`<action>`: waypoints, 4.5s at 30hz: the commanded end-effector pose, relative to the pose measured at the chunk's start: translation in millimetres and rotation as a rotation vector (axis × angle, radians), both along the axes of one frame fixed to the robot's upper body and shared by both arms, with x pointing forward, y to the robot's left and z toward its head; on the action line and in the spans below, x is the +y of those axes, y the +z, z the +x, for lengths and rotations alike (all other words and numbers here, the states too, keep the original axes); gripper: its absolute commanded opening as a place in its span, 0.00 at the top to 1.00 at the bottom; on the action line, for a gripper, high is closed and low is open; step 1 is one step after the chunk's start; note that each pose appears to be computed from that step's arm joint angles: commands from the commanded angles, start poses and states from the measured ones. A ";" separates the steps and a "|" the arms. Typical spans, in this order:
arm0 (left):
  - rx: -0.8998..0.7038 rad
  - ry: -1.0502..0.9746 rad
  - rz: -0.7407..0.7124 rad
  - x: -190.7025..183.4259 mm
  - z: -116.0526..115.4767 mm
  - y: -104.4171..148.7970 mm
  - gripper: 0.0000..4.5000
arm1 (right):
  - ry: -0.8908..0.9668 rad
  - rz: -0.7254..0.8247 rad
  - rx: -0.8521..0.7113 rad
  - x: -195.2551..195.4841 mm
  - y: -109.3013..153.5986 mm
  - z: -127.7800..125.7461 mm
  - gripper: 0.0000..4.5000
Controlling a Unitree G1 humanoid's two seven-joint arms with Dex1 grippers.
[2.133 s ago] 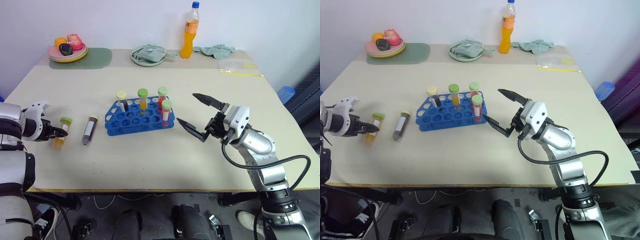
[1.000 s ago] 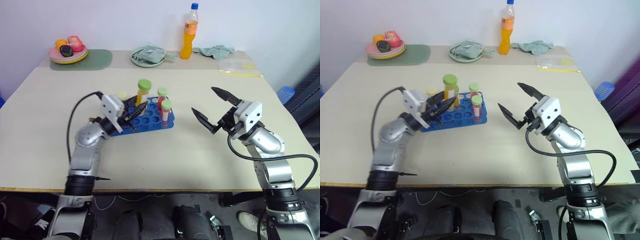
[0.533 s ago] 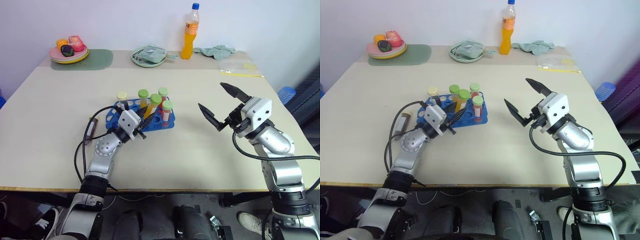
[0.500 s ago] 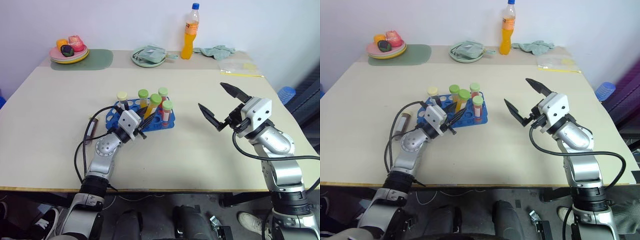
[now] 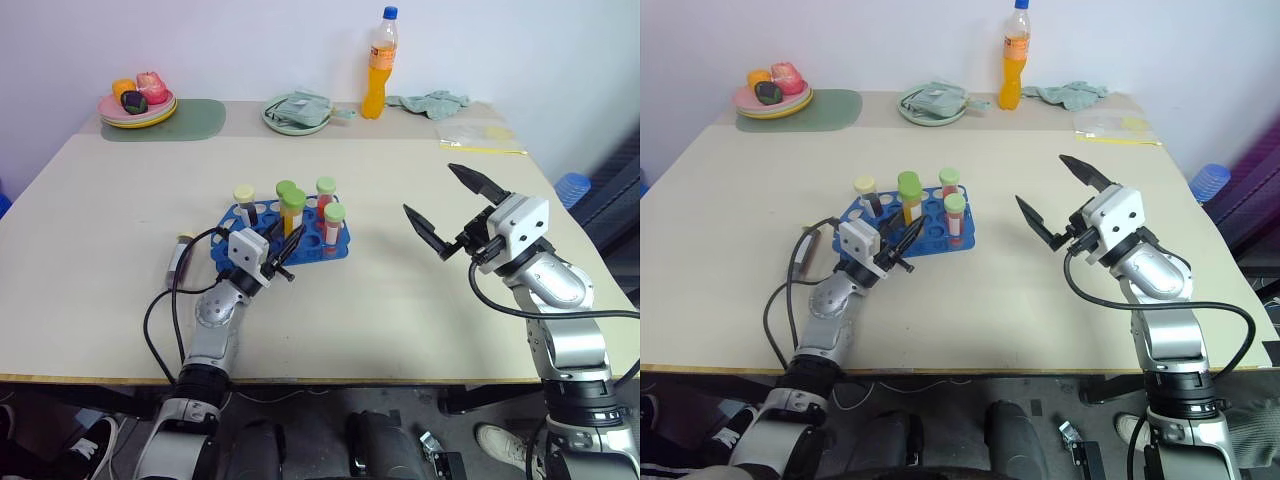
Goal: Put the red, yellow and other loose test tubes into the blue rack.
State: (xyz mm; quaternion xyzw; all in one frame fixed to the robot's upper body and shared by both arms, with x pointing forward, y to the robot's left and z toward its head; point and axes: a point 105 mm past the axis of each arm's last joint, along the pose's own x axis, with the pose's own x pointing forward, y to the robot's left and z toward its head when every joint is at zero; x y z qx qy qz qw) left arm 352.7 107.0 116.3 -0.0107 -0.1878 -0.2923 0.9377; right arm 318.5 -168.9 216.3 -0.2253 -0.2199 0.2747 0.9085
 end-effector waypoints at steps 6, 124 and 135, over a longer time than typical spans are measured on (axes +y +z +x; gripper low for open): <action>0.025 -0.098 -0.068 6.3 -5.9 3.6 0.60 | -0.001 -0.008 -0.069 0.2 17.3 -0.2 0.00; -0.110 0.147 0.145 128.3 -12.5 126.2 0.83 | 0.444 -0.151 0.213 47.5 -26.2 -33.5 0.00; -0.241 0.097 0.265 56.4 -18.9 72.5 0.83 | 0.407 -0.145 0.203 45.8 -22.3 -33.1 0.00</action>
